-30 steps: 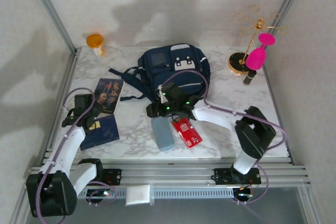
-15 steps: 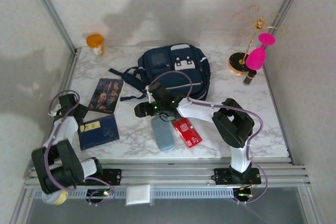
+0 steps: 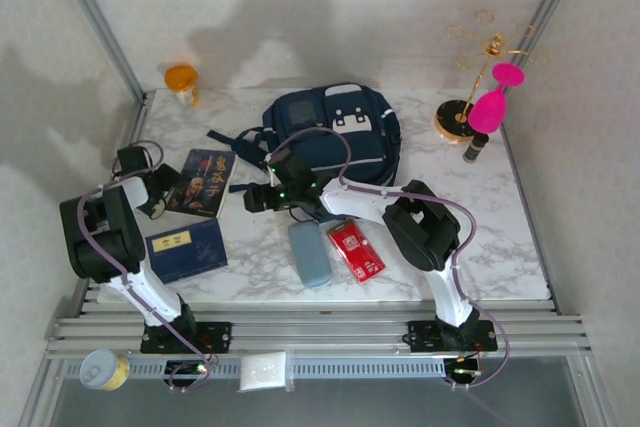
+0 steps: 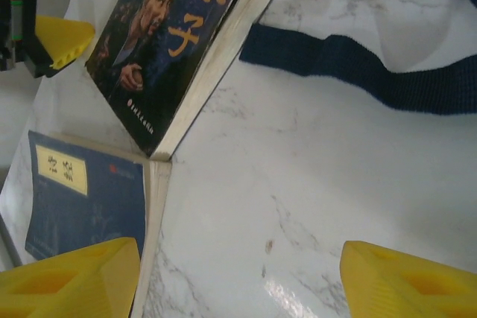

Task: Pack books, pencil case, and school supplies into a backpack

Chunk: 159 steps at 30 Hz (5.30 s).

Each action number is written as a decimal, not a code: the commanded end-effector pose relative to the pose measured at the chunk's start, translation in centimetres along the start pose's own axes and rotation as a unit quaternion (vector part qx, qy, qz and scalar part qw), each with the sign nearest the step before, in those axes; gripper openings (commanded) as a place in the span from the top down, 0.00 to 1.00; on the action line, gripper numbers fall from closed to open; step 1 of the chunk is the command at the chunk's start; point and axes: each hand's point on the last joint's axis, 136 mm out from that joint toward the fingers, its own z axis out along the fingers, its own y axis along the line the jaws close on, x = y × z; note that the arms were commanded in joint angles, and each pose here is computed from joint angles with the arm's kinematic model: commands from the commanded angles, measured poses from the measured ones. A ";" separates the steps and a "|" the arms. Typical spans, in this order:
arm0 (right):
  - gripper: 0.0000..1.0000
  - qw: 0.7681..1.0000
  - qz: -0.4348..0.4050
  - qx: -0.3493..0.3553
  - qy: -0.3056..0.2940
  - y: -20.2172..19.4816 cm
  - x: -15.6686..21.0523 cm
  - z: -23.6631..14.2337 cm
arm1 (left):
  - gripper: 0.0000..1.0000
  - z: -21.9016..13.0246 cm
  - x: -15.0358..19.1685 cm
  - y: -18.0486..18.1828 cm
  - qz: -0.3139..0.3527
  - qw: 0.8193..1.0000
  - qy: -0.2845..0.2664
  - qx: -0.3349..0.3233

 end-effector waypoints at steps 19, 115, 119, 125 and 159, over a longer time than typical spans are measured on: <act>0.35 0.994 0.099 0.034 0.039 -1.3 -1.7 6.7 | 0.34 -2.3 13.3 -2.4 0.081 0.991 0.103 0.026; 0.48 0.992 0.050 -0.032 0.115 2.5 -0.7 9.1 | 0.49 -3.2 13.2 1.1 0.100 0.993 0.062 -0.029; 0.51 0.994 0.042 -0.030 0.097 3.4 -2.0 7.5 | 0.50 -3.3 13.1 1.3 0.101 0.993 0.058 -0.035; 0.56 0.996 0.033 -0.032 0.082 4.1 -2.9 6.2 | 0.51 -3.1 13.3 1.0 0.095 0.993 0.062 -0.026; 1.00 0.978 -0.029 -0.207 -0.021 14.3 -10.9 -4.0 | 0.18 -12.2 2.8 -3.6 0.035 0.996 -0.038 0.071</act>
